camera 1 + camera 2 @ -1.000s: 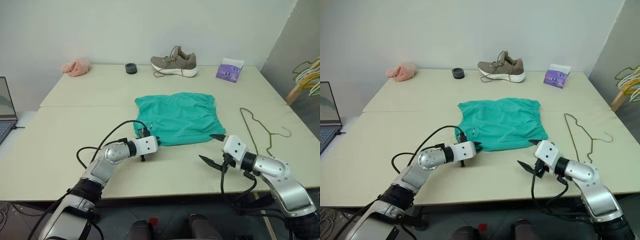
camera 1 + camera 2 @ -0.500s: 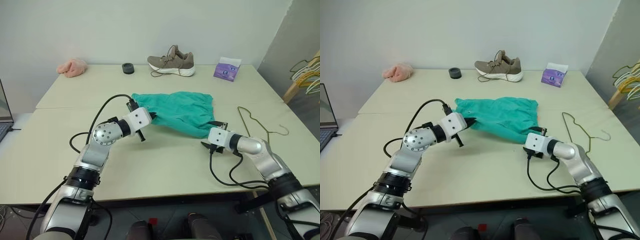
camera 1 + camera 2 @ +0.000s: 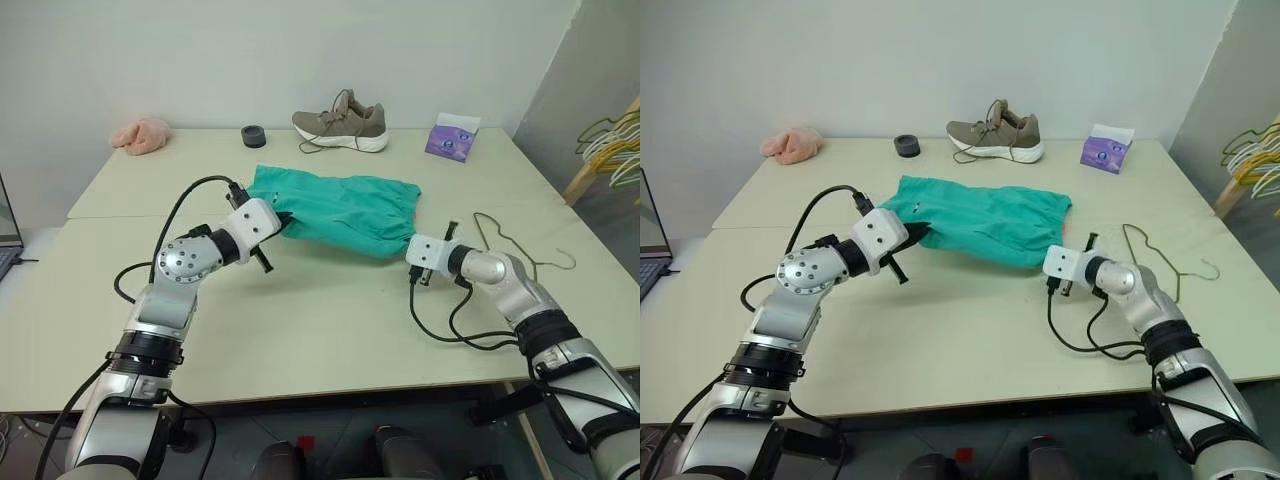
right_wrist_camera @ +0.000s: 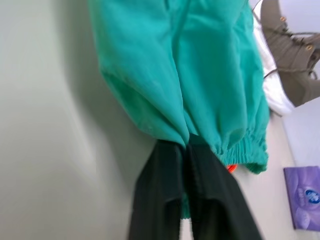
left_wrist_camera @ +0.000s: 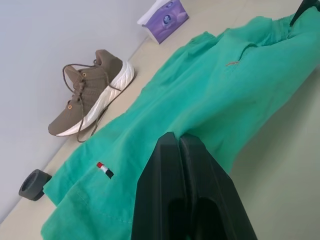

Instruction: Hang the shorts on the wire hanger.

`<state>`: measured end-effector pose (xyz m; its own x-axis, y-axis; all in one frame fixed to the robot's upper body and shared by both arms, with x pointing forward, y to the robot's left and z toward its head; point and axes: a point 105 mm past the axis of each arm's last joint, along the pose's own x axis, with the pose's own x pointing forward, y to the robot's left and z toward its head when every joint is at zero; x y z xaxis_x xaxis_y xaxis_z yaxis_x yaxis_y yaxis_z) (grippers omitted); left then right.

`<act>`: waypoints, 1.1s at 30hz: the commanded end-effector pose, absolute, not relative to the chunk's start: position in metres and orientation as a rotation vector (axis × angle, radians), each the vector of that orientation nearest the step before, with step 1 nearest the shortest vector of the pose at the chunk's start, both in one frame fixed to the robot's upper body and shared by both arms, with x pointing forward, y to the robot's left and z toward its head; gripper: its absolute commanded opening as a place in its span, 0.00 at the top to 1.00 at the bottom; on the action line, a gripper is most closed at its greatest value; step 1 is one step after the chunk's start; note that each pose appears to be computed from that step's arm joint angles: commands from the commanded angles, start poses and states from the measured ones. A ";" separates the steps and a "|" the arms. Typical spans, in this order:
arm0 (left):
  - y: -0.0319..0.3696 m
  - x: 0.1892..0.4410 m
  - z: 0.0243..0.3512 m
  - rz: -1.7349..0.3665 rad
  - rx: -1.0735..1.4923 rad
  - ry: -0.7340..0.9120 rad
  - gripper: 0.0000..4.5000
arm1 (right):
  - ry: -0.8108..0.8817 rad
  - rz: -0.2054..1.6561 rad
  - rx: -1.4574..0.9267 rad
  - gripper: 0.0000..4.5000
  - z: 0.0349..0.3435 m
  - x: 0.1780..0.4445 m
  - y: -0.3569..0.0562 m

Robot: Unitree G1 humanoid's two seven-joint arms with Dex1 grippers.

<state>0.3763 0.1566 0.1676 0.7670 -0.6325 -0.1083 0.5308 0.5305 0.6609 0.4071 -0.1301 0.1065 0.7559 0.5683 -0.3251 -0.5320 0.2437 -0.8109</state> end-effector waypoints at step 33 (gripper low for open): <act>0.204 0.183 0.087 -1.389 0.404 0.824 1.00 | 0.129 1.517 -1.214 1.00 0.106 0.270 -0.142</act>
<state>0.1823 0.1978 0.0913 -0.0389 -0.7219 -0.6909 0.9627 0.1581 -0.2194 0.2661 -0.1305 0.0985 0.1257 0.6998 -0.7032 -0.7774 -0.3709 -0.5080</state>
